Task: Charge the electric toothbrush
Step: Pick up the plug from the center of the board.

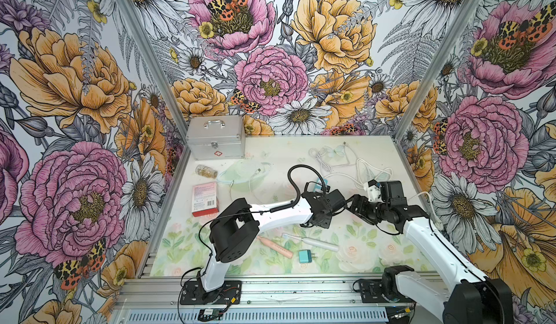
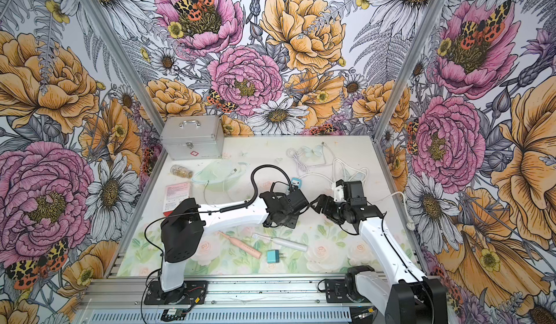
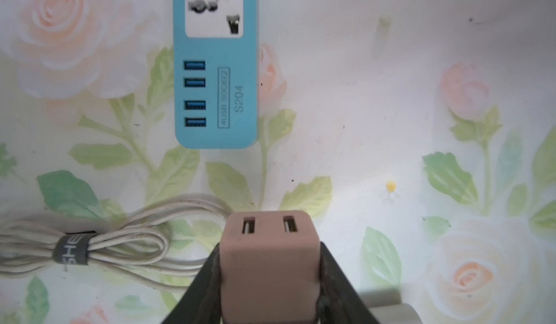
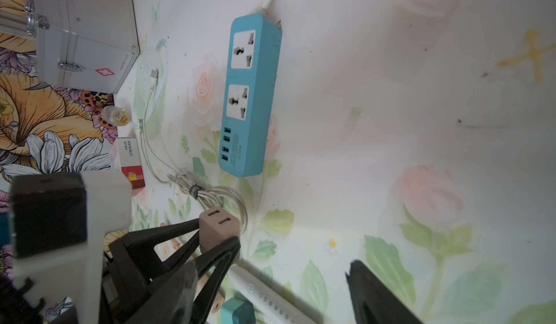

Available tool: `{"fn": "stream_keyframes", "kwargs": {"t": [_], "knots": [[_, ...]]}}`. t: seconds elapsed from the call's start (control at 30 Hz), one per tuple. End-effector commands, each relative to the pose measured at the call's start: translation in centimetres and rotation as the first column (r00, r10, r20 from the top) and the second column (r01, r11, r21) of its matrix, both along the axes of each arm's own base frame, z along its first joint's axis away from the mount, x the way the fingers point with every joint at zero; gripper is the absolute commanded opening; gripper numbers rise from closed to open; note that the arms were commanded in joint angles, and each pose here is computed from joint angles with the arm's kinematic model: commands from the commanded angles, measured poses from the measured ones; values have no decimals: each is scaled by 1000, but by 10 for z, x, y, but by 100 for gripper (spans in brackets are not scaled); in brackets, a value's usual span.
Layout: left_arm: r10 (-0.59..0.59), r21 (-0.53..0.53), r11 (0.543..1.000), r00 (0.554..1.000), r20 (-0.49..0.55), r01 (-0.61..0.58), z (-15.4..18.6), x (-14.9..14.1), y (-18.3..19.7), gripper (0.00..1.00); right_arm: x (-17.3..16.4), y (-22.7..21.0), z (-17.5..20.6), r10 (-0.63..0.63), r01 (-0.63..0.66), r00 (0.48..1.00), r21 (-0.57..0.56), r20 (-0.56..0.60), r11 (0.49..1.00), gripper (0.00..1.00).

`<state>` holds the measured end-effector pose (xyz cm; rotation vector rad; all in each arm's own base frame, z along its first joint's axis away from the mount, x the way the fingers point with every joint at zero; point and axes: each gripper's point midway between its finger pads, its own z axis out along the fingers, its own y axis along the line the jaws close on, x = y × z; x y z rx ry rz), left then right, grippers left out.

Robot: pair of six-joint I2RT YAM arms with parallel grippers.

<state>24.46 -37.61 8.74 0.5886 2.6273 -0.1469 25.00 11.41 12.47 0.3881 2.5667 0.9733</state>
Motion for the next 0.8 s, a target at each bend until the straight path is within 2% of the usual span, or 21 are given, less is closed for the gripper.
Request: {"fn": "stream_keyframes", "kwargs": {"t": [0.0, 0.07, 0.2, 0.27, 0.3, 0.33, 0.4, 0.5, 0.7, 0.77], "knots": [[-169, -54, 983, 977, 133, 178, 31, 19, -1, 26, -5, 18, 33, 62, -64, 998, 129, 17, 990, 81], [-236, -115, 960, 957, 170, 257, 40, 22, 1, 19, -5, 22, 44, 70, -73, 997, 159, 25, 985, 80], [-402, -211, 854, 860, 315, 476, 53, 19, -1, 15, -6, 34, 55, 108, -107, 994, 201, 5, 974, 76], [-422, -246, 809, 819, 390, 534, 66, 21, 3, 0, -6, 44, 57, 143, -139, 990, 206, -5, 969, 75], [-443, -258, 783, 798, 408, 566, 73, 20, 4, 0, -5, 50, 59, 159, -155, 987, 206, -5, 966, 75], [-472, -257, 758, 777, 418, 599, 76, 16, 3, 0, -5, 55, 62, 176, -171, 984, 207, -6, 963, 74], [-544, -216, 701, 706, 453, 679, 84, 3, -4, 0, -2, 66, 67, 206, -203, 978, 197, 1, 959, 72], [-605, -155, 649, 628, 489, 745, 92, -14, -15, 0, 1, 79, 68, 243, -238, 970, 180, -3, 954, 71], [-614, -176, 596, 585, 529, 784, 112, -23, -16, 0, 3, 85, 68, 269, -266, 963, 166, 5, 950, 59], [-607, -180, 597, 586, 537, 782, 118, -21, -15, 0, -1, 86, 63, 276, -271, 961, 170, -8, 947, 55]]}}
